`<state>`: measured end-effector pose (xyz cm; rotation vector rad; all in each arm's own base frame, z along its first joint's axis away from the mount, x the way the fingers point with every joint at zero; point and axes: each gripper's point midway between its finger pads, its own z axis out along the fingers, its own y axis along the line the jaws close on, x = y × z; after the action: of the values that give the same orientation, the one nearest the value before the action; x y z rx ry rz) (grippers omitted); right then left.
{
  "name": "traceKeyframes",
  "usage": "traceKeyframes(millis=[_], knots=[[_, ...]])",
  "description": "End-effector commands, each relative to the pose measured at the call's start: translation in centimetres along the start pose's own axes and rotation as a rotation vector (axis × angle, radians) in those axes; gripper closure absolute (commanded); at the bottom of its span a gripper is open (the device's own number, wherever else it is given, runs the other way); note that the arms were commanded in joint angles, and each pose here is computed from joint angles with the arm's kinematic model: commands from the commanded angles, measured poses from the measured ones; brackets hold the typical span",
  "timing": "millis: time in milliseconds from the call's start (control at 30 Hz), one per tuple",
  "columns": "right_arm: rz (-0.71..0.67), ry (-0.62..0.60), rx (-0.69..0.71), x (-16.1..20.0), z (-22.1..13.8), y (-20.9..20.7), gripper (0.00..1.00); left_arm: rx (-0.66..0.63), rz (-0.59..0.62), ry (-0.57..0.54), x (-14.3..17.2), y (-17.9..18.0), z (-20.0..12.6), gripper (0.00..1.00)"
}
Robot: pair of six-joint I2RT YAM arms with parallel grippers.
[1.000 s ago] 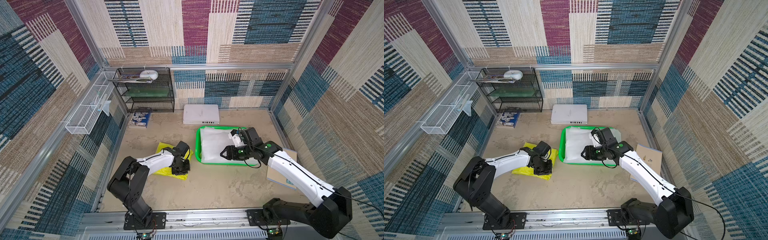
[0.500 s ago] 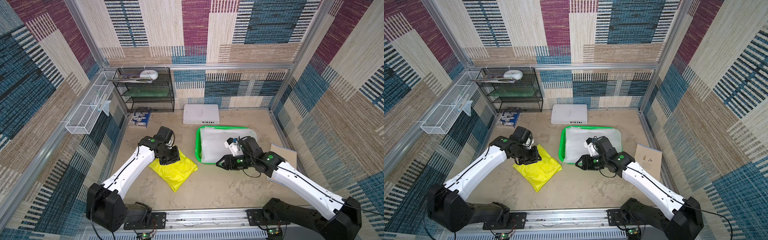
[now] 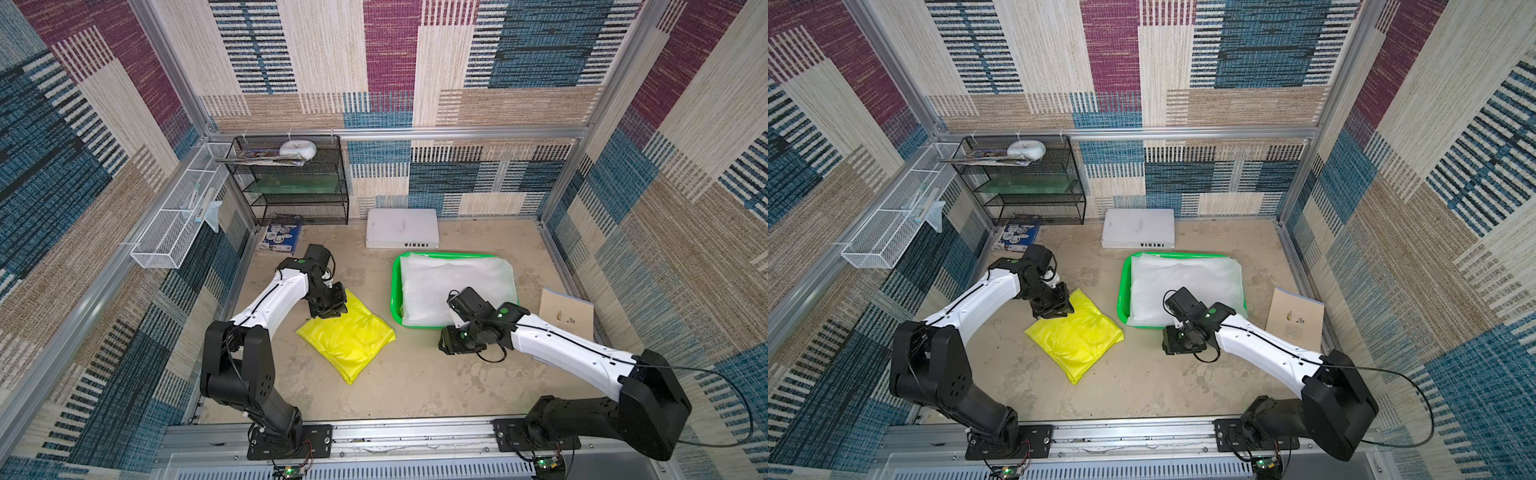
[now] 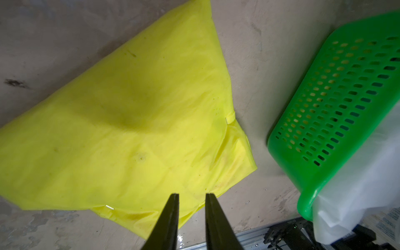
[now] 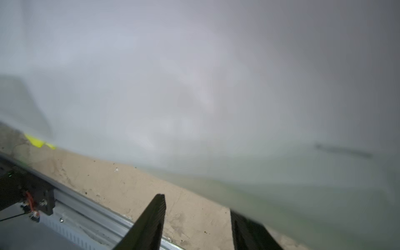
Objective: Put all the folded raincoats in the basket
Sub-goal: Adjust the basket at the center of the board.
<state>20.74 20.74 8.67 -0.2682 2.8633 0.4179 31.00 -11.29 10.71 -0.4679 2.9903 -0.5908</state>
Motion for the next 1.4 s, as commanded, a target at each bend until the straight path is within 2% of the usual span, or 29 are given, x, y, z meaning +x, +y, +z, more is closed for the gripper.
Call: traceKeyframes(millis=[0,167,333,433,567,767,967,1033,1133,1233,1367], knots=[[-0.041,-0.035,0.178,-1.9,0.3,-2.5,0.46,0.013,0.023,0.006,0.2,-0.1,0.0,0.73],[-0.119,-0.027,0.206,-6.0,2.1,-1.0,0.45,0.010,0.036,0.021,0.8,0.1,-0.4,0.73],[-0.155,-0.025,0.343,-10.0,3.2,-2.0,0.45,0.002,0.046,0.014,1.1,0.4,-0.8,0.72],[-0.162,-0.011,0.377,-11.0,3.6,-2.9,0.46,-0.007,0.045,0.031,1.4,0.7,-0.4,0.72],[-0.164,0.020,0.352,-10.1,3.4,-3.3,0.46,0.008,0.035,0.044,1.9,0.7,-0.1,0.72],[-0.028,0.008,0.306,-9.0,2.6,-6.3,0.45,0.059,0.018,0.018,2.3,0.2,-0.5,0.70],[0.051,-0.081,0.297,-12.2,1.3,-7.8,0.45,0.027,0.003,0.075,2.2,0.8,1.3,0.72],[0.054,-0.100,0.268,-12.8,0.9,-7.2,0.45,0.008,-0.010,0.089,2.8,1.4,1.9,0.73],[0.056,-0.091,0.159,-11.9,0.5,-5.3,0.45,-0.013,-0.036,0.103,4.3,2.5,3.0,0.73],[0.088,-0.103,0.030,-9.4,-0.2,-3.2,0.45,-0.043,-0.044,0.119,6.6,3.4,4.0,0.73],[0.099,-0.092,-0.229,-5.3,-1.0,1.5,0.43,-0.130,-0.026,0.138,9.5,4.9,5.3,0.73]])
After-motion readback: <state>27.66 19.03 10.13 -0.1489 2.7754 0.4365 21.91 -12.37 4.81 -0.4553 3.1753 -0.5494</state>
